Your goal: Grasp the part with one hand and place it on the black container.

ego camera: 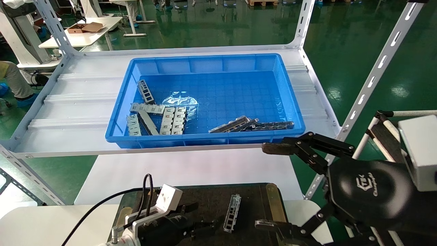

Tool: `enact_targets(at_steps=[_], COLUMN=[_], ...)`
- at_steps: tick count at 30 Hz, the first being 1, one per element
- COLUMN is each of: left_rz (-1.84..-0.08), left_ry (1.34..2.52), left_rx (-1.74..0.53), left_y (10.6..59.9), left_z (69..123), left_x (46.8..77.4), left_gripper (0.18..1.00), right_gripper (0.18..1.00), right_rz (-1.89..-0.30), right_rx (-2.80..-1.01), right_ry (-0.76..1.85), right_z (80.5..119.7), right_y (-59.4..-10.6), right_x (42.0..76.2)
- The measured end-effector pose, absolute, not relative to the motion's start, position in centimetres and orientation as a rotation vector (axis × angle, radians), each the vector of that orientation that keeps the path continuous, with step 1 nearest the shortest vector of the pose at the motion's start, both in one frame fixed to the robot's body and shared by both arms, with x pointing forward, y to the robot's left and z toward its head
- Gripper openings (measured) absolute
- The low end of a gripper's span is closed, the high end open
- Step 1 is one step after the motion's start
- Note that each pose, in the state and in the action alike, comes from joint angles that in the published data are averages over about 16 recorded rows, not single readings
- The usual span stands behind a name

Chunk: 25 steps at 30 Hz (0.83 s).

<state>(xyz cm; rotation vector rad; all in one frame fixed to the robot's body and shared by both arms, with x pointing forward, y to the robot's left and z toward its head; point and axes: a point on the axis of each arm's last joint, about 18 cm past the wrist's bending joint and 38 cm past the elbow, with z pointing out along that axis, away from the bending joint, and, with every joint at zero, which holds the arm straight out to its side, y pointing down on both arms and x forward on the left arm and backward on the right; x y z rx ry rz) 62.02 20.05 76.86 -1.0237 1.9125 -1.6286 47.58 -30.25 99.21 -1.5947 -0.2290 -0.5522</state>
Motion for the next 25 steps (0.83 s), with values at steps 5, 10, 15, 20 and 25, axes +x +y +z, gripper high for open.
enact_targets(at_steps=[5,10,15,20,25], left_rz=[-1.624,-1.637,-1.657,-1.668,-1.674], left_ry=[1.973,2.025,2.058,2.077,2.084], left_rx=[-0.937,-0.845,-0.767,-0.718,-0.696], left_y=[22.0,23.7,25.1,26.0,26.5], left_z=[77.7,78.7,79.7,80.4,80.9], left_x=[60.9,59.6,58.5,57.7,57.4], left_gripper=[1.001,1.001,1.001,1.001,1.001], right_gripper=[1.001,1.001,1.001,1.001,1.001], right_rz=[-0.552,-0.552,-0.552,-0.552,-0.552], right_rx=[-1.595,-1.595,-1.595,-1.595,-1.595], right_ry=[-0.229,-0.229,-0.229,-0.229,-0.229], right_z=[99.2,99.2,99.2,99.2,99.2], right_y=[-30.3,-30.3,-30.3,-30.3,-30.3], right_x=[47.6,47.6,47.6,47.6,47.6])
